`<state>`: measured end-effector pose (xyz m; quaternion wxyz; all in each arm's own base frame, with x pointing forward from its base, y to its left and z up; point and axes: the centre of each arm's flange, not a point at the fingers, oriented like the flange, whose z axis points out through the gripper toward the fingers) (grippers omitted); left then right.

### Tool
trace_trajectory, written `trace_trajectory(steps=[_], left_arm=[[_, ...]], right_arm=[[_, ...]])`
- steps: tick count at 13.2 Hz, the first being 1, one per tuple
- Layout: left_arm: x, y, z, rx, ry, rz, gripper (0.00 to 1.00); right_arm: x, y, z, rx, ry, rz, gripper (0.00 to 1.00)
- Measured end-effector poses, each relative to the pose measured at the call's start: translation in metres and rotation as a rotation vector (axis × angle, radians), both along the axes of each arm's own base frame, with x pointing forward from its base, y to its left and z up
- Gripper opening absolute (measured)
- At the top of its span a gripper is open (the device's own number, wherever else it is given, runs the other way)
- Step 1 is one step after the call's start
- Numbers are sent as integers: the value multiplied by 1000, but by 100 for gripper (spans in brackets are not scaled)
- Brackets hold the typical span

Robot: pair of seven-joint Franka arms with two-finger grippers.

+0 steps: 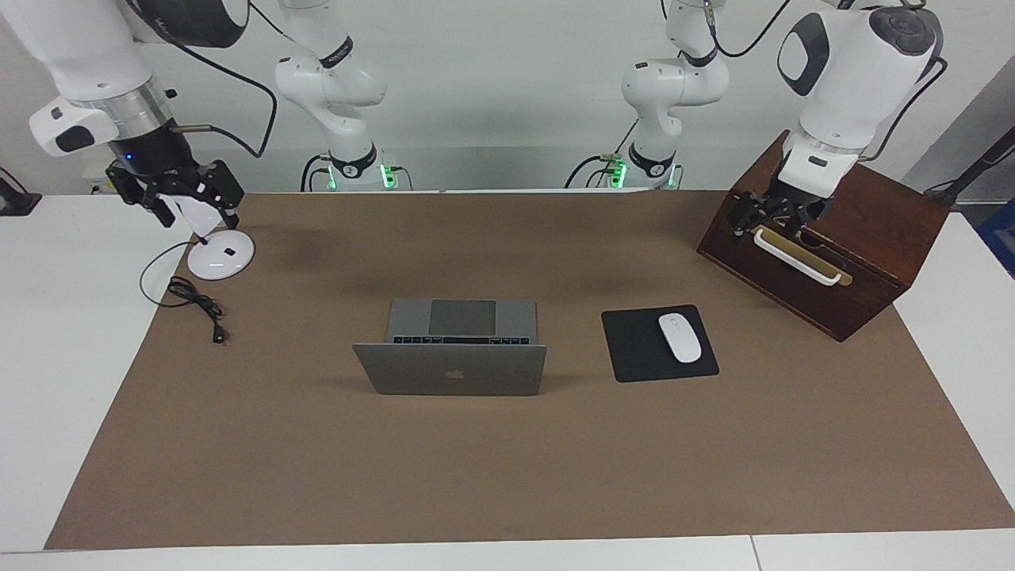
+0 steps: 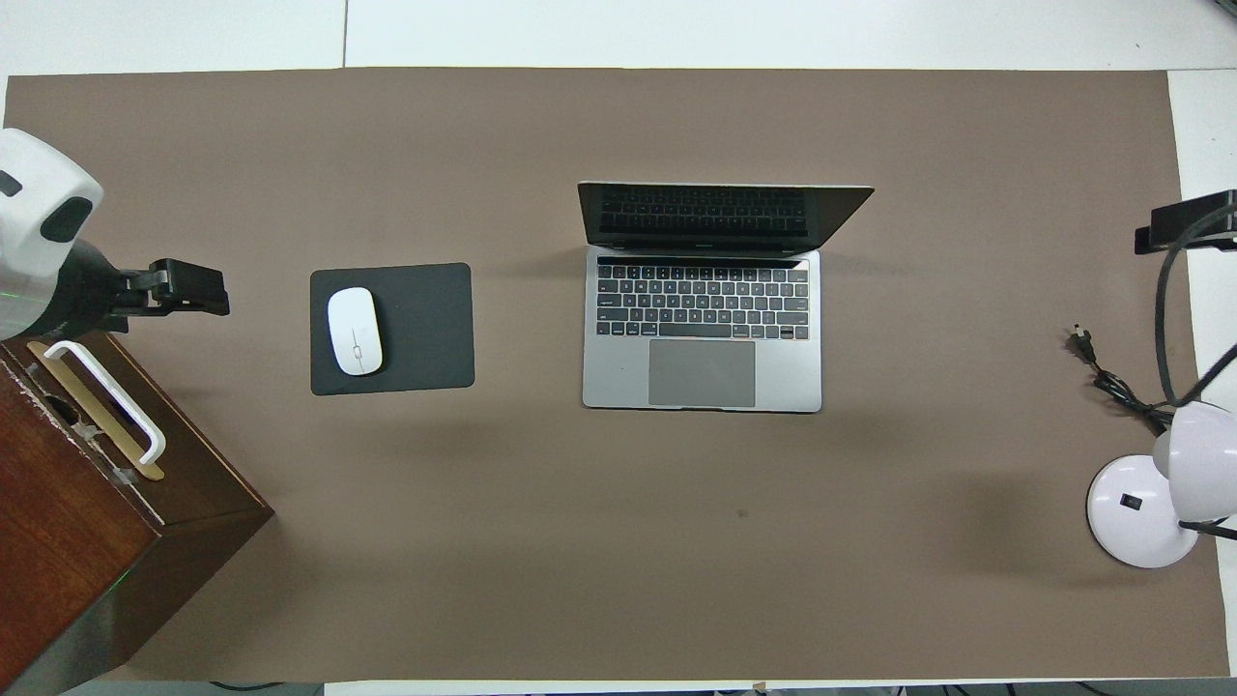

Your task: Close laptop with both arms

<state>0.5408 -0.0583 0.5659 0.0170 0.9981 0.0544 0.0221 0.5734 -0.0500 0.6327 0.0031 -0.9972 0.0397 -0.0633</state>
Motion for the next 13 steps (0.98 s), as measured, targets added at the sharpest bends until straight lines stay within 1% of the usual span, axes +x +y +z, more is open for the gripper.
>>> trace_trajectory(steps=[1,2,3,4,5,6,8,9,10,11,13], left_arm=[[-1,-8,-4,-4,-6,15,100],[-3,-16,-6,-8,-14,29,100],[-4,-24,-9,-12,-22,56,100],[-6,-31,-12,-16,-24,107,100],[-8,-38,-14,-22,-23,176,100],[-11,-45,-15,-29,-20,255,100],[-15,-58,-16,-89,-2,485,100],[-16,-61,-16,-121,16,609,100],[-17,-62,-16,-137,31,702,100],[-18,-63,-17,-146,42,753,100],[-23,-78,-18,-152,54,768,100]], right_arm=[[10,-1,-4,-5,-30,-1,100],[21,-1,-8,-11,-57,-3,91],[34,0,-9,-17,-88,-5,91],[48,3,-10,-26,-121,-3,83],[62,9,-10,-36,-154,2,72],[75,17,-10,-41,-187,8,58],[98,34,-14,-39,-243,18,33],[107,43,-18,-39,-267,21,20],[115,54,-25,-49,-287,28,11],[121,67,-30,-58,-306,39,1],[131,96,-43,-69,-335,65,1]])
